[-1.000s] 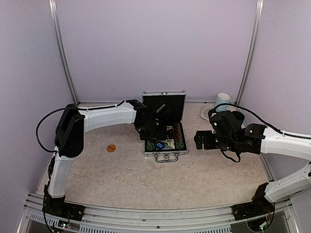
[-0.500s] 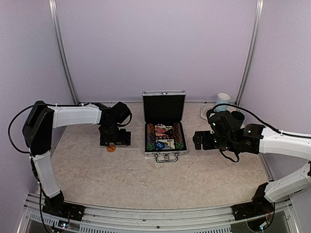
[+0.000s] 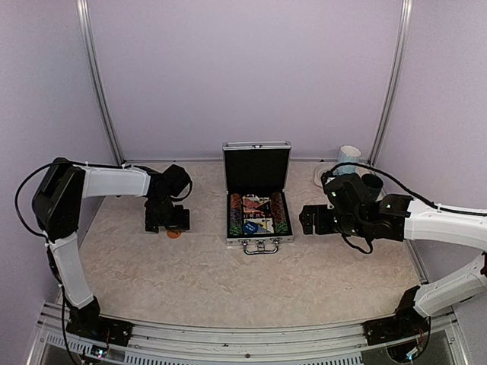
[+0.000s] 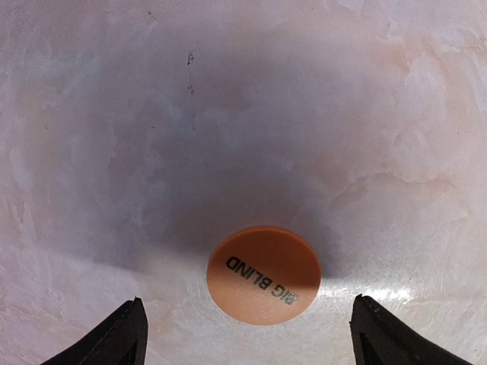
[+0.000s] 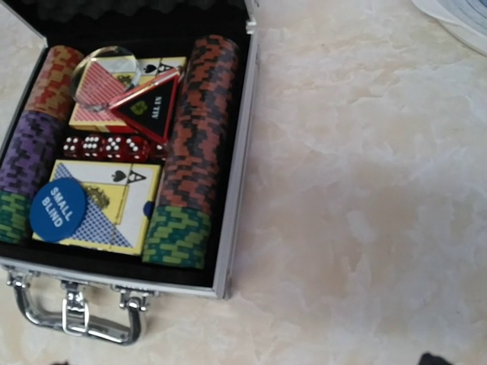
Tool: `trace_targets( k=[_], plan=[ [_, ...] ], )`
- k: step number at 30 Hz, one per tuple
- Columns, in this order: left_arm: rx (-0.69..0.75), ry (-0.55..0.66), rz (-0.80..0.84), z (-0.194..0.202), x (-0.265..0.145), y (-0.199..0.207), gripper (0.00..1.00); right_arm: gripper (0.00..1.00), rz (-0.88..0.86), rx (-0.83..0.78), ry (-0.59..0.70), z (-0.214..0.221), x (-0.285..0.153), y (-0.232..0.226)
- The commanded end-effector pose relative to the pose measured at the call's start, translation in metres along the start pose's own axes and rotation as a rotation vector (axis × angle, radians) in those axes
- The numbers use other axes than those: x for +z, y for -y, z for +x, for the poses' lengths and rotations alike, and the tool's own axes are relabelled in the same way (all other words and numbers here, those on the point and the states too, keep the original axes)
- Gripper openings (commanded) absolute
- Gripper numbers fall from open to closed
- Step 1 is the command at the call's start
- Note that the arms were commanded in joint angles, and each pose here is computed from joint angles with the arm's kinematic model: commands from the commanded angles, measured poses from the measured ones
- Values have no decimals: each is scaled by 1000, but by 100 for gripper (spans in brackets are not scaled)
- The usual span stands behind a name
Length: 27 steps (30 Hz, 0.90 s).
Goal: Pack up texas hold em set
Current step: Pick up the small blind button from the center of the board.
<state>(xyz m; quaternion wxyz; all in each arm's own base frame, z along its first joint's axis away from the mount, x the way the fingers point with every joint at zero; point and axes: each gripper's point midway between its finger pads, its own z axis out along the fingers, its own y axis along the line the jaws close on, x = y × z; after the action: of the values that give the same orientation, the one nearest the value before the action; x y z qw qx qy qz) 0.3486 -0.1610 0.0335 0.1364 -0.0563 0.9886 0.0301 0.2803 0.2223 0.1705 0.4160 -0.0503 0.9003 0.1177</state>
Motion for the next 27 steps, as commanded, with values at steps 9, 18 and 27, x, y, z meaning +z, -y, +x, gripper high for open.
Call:
trace_targets(
  k=[9, 18, 27],
  plan=[
    [12, -17, -8, 0, 23, -1, 83, 99, 1, 14, 16, -6, 0, 1],
    [14, -29, -26, 6, 30, -5, 76, 99, -1, 5, 15, -7, 2, -1],
    [9, -48, -1, 12, 32, -2, 64, 99, 0, 5, 20, -8, 0, -1]
  ],
)
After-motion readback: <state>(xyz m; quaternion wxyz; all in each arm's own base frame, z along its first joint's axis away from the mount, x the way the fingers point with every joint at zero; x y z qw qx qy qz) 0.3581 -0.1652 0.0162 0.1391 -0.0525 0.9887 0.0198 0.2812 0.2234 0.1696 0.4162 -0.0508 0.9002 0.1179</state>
